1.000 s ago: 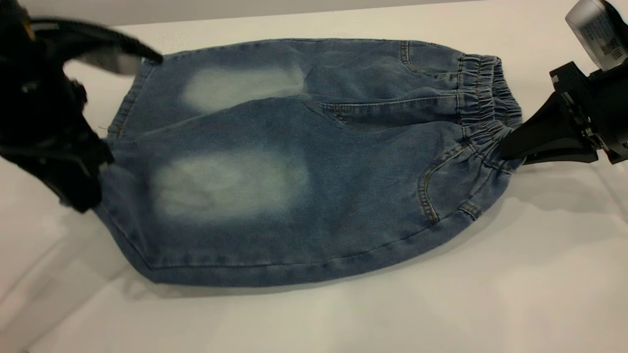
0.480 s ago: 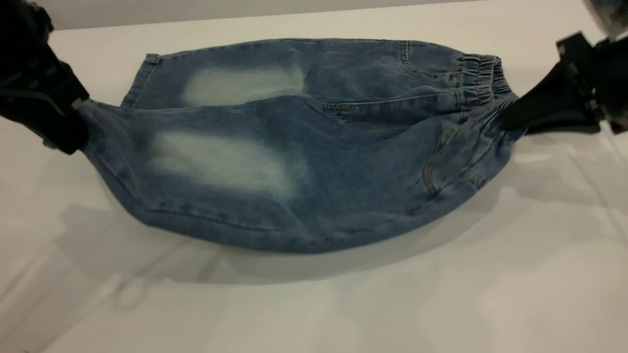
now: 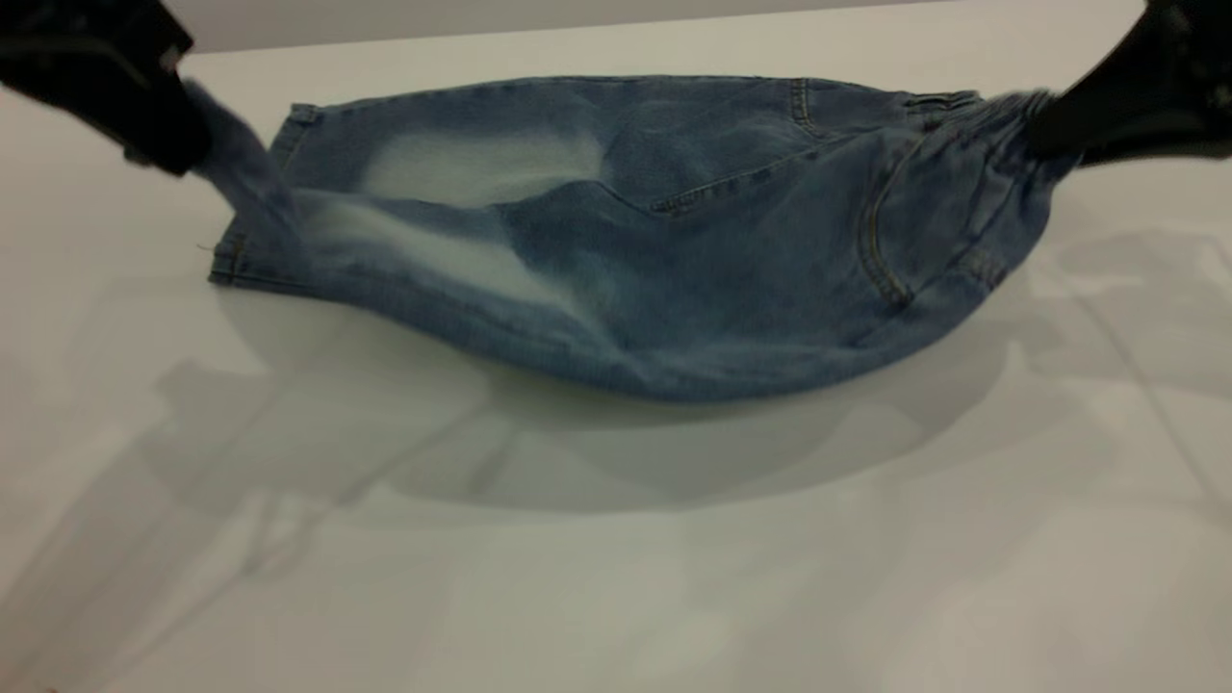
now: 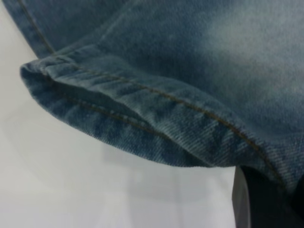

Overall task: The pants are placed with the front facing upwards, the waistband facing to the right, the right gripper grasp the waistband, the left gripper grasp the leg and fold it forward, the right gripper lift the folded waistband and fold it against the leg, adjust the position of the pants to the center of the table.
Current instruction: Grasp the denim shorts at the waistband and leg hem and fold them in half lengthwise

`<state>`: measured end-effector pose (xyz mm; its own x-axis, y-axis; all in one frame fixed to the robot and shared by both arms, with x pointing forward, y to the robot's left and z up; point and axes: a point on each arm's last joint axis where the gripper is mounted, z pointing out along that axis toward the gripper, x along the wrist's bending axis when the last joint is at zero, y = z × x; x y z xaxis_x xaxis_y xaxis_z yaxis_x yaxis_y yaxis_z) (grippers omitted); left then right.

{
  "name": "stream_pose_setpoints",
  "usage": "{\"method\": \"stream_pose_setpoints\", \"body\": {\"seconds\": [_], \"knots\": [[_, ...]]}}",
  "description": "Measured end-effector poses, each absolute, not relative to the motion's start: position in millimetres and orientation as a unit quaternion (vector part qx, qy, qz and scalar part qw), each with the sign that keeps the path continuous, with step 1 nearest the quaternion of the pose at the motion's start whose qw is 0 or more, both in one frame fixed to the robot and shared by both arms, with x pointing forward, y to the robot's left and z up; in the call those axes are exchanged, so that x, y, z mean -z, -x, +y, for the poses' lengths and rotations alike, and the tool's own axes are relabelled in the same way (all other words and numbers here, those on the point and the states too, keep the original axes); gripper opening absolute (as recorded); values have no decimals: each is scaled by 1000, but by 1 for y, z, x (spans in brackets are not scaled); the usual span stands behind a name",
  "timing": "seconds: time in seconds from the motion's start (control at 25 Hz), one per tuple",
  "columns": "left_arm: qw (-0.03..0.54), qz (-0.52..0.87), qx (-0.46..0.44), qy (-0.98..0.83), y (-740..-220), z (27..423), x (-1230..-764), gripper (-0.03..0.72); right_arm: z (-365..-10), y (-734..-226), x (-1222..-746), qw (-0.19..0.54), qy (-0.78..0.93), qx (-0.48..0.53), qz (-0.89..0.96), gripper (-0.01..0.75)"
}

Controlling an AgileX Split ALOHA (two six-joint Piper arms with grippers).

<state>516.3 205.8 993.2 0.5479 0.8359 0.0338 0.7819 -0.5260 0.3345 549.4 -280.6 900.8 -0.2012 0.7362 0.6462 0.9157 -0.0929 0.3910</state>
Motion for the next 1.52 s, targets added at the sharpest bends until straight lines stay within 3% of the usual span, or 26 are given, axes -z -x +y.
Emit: {"method": "stream_pose_setpoints", "body": {"seconds": [1.16, 1.52], "knots": [[273, 443, -235, -821, -554, 196, -1033, 79, -285, -575, -936, 84, 660, 449, -597, 34], [310, 434, -276, -799, -562, 194, -1040, 79, -293, -589, -943, 43, 690, 448, -567, 34]]}}
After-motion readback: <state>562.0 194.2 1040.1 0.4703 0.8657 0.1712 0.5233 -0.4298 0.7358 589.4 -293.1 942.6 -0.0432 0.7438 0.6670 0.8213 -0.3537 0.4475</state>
